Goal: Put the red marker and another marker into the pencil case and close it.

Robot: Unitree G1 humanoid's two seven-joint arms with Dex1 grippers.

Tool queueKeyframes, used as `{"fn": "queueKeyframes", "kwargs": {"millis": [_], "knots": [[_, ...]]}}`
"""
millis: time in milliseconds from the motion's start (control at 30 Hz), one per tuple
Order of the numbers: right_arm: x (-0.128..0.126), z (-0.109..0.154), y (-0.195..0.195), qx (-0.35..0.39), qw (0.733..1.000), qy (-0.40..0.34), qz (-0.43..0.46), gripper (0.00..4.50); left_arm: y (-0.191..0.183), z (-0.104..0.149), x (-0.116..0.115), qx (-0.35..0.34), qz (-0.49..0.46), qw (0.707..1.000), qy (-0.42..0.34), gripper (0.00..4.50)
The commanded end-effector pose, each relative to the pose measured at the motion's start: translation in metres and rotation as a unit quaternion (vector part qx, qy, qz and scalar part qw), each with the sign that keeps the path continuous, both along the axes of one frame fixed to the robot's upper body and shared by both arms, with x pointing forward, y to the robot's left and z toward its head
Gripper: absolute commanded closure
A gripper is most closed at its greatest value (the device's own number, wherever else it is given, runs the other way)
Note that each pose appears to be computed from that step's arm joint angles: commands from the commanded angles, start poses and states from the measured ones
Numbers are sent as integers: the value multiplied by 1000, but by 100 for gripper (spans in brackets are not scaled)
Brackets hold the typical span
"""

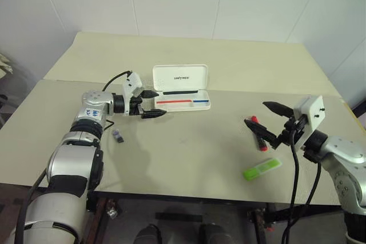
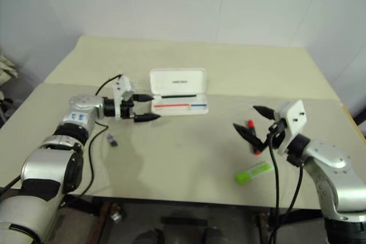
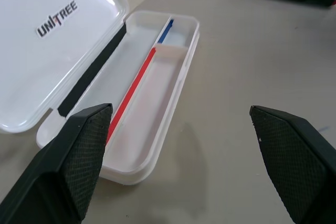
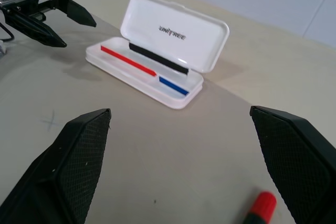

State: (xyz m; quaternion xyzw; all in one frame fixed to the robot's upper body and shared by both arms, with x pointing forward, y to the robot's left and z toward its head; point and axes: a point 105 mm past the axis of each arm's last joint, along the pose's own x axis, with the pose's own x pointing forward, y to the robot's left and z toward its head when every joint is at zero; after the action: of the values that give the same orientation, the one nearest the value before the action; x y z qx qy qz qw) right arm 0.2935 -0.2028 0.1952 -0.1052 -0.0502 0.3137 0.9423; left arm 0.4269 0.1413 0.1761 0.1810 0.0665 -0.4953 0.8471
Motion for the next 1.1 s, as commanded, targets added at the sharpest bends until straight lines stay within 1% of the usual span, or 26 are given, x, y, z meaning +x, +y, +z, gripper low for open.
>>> {"fn": "queueKeyframes", "kwargs": {"millis": [33,200,433,533,733,867,1100], "knots": [[-9,16,-2,2,999,-34,-15,0,-7,11,7,22,11,1000,-18,3],[-14,11,-10,2,999,-26,-41,0,-16,12,15,54,32,998,-25,3],[-19,10,-11,6,998,-27,-53,0,-22,7,17,102,34,994,-26,3],[-20,9,-14,7,998,-26,-62,0,-23,0,19,137,38,990,-24,3],[-25,4,-14,11,997,-19,-68,0,-24,-12,16,186,28,982,-12,3],[-25,1,-15,8,998,-13,-68,0,-29,-14,16,185,22,982,-9,3],[-24,3,-14,7,998,-15,-67,0,-29,-22,16,211,25,977,-3,3]]}}
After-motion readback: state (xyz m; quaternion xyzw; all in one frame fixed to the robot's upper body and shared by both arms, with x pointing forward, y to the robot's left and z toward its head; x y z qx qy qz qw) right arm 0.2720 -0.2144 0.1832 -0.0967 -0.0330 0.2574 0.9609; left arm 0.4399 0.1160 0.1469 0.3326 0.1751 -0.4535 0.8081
